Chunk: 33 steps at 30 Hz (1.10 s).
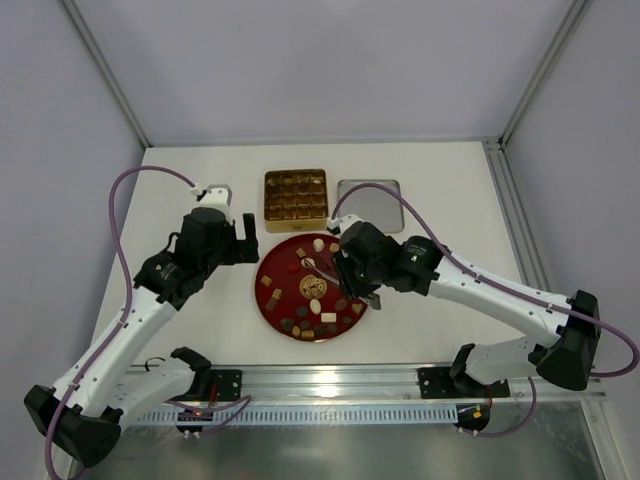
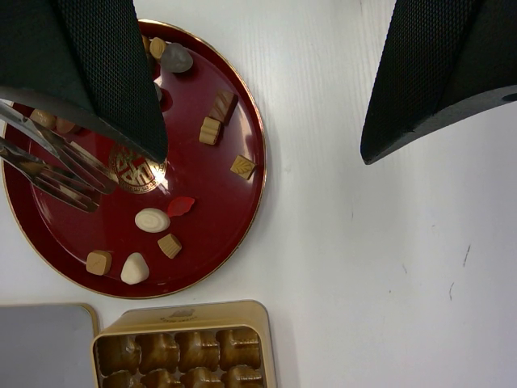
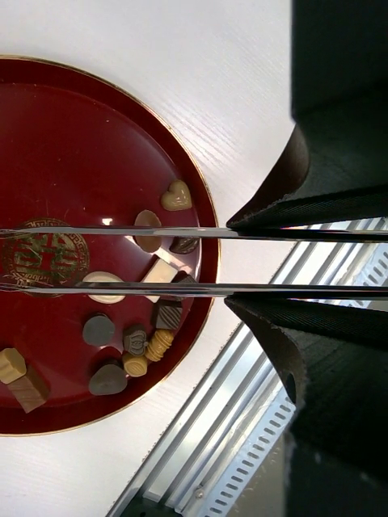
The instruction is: Pack the chocolate
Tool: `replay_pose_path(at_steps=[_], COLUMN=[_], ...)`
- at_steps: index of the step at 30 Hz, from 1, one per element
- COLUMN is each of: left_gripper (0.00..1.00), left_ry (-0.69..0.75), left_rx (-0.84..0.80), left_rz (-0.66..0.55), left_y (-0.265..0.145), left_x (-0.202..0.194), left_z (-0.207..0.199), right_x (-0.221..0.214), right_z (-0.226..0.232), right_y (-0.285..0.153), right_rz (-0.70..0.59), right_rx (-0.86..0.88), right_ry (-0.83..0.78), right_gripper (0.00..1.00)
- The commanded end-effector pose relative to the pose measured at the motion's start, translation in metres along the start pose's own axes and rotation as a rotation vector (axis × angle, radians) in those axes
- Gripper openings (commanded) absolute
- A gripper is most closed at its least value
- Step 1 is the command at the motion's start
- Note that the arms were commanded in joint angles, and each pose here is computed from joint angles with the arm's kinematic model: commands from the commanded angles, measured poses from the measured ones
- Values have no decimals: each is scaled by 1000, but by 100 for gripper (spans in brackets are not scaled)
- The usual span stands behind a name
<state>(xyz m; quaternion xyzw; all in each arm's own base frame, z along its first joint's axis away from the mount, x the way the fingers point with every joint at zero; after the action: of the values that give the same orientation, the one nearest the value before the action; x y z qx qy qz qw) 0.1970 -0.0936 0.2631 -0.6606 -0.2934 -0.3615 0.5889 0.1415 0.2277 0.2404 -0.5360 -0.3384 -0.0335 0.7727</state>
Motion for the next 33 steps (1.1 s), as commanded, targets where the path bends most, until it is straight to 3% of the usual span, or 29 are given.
replay_pose_path(at_steps=[1,33], left_gripper=[100,100], left_ry=[-7,4], left_rx=[7,18], left_rz=[-35,-33], left_y=[-2,-2], left_x=[4,4], left_z=[2,3], right_x=[12,35], right_z=[9,29], right_y=[5,72], right_rz=[-54,24], right_rx=[31,-11], right_ry=[13,-91], right_gripper=[39,43])
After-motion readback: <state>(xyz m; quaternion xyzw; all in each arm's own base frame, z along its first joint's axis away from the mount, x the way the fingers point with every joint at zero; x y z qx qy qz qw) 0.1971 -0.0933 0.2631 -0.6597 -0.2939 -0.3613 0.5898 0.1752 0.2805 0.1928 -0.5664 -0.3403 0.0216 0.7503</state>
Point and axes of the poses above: each gripper's point midway between its finger pads, its own y axis out along the fingers, its own z axis along the line the jaws close on, x = y × z, the point moved 8 cm from there along -y, back along the fingers, and after that the axes turned 5 degrees about y, right-handed, at the moved point
